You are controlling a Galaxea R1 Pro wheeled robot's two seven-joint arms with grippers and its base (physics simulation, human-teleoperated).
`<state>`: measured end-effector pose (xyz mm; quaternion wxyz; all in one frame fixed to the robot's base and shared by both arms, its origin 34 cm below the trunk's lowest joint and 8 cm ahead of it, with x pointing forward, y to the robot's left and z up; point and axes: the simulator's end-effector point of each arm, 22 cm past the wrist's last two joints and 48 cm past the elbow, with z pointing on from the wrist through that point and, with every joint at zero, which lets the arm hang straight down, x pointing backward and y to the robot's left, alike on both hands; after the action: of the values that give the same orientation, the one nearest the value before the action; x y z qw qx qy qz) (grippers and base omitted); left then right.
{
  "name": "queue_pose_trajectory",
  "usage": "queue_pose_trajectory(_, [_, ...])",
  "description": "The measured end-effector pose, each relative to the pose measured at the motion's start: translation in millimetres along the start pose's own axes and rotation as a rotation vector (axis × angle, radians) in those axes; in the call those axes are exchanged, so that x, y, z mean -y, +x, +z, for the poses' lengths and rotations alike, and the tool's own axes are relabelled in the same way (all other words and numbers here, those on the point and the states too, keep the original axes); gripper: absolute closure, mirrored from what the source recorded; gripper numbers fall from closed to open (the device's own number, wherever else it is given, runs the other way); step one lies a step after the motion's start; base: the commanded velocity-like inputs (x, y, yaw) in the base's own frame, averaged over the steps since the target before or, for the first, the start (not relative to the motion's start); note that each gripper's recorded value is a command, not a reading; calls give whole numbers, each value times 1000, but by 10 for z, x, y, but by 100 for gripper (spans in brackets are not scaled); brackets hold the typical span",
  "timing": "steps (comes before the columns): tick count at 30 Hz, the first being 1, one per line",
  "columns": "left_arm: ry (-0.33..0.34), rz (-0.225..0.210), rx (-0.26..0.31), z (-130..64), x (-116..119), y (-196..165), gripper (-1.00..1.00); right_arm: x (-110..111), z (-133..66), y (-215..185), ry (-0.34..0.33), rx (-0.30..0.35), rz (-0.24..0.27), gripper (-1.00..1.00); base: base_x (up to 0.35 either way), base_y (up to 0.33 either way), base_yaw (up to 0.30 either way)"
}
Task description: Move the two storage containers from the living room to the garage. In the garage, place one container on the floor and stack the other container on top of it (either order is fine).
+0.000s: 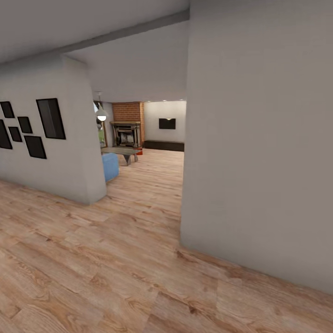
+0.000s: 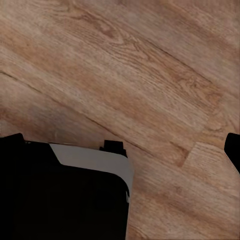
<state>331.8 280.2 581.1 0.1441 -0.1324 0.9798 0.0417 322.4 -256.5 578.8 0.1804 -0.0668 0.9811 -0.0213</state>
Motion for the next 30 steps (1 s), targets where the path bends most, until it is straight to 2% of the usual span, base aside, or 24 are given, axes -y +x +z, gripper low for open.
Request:
queue_pose_trajectory(7, [0, 0, 0, 0, -1, 4, -100, 11, 0, -2, 1, 1, 1, -100, 325, 0, 158])
queue_pose_trajectory(30, [0, 0, -1, 0, -3, 3, -100, 16, 0, -1, 2, 1, 2, -100, 325, 0, 266])
